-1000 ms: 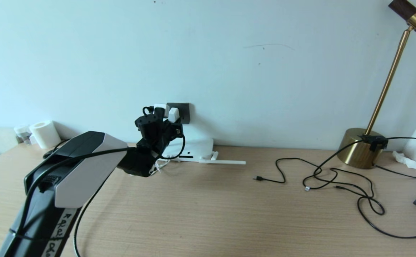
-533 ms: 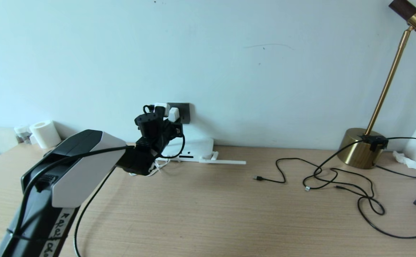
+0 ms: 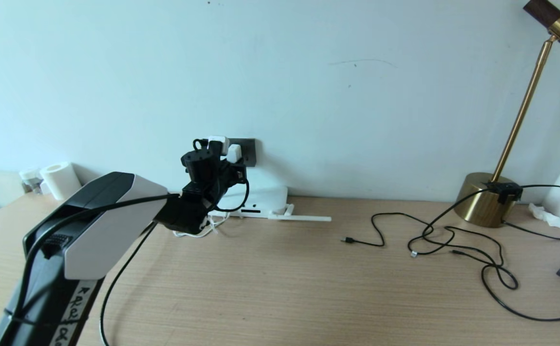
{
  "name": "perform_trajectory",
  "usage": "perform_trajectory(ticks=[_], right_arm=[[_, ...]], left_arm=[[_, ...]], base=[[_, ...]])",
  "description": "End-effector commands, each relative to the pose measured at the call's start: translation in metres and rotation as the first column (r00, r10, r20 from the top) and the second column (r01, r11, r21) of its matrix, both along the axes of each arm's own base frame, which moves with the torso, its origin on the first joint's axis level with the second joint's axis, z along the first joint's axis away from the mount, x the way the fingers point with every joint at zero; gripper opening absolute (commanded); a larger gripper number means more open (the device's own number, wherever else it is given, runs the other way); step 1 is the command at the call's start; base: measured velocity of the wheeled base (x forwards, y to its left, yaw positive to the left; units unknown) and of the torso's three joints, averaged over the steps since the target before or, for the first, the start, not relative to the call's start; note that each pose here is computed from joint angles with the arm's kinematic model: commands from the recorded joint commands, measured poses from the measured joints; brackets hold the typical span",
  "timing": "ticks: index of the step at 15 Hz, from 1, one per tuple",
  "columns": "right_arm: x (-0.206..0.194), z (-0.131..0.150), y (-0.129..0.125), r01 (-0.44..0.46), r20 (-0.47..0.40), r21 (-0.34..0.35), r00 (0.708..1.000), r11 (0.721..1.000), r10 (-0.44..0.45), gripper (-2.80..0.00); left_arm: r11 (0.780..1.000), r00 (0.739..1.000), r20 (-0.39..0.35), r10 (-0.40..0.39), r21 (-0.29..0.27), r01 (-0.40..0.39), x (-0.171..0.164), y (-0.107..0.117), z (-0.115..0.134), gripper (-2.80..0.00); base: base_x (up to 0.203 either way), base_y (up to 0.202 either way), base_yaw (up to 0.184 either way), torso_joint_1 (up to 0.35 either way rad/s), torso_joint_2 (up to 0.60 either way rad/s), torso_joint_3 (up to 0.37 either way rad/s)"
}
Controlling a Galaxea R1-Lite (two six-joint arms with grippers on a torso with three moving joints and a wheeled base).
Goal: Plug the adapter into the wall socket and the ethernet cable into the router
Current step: Plug plug into socket
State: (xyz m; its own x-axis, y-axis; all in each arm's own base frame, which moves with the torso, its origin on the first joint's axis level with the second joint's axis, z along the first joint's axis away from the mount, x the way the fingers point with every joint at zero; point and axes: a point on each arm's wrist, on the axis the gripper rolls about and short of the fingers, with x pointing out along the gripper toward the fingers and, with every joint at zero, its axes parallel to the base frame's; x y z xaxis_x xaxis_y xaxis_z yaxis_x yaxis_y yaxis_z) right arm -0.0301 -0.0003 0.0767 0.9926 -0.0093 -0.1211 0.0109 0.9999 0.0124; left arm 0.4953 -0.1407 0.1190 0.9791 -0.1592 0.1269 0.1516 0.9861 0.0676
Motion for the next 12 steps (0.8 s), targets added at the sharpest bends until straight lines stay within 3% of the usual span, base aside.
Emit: perform_trajectory(ticks=[1, 12], right_arm=[[0.0000, -0.0001, 0.0000, 0.000, -0.001, 0.000, 1.000, 1.000, 0.000, -2.80], [0.0001, -0.0001, 0.0000, 0.000, -0.003, 0.000, 1.000, 1.000, 0.000, -2.80]], left_arm=[[1.000, 1.000, 0.007, 0.000, -0.001, 0.000, -0.0006, 0.0000, 0.0028, -2.80], [1.000, 1.000, -0.016, 0.001, 0.005, -0.001, 0.0023, 0.0000, -0.0042, -2.80]], base=[[0.000, 0.000, 0.000, 0.000, 0.00, 0.000], [0.000, 0.000, 0.000, 0.000, 0.00, 0.000]])
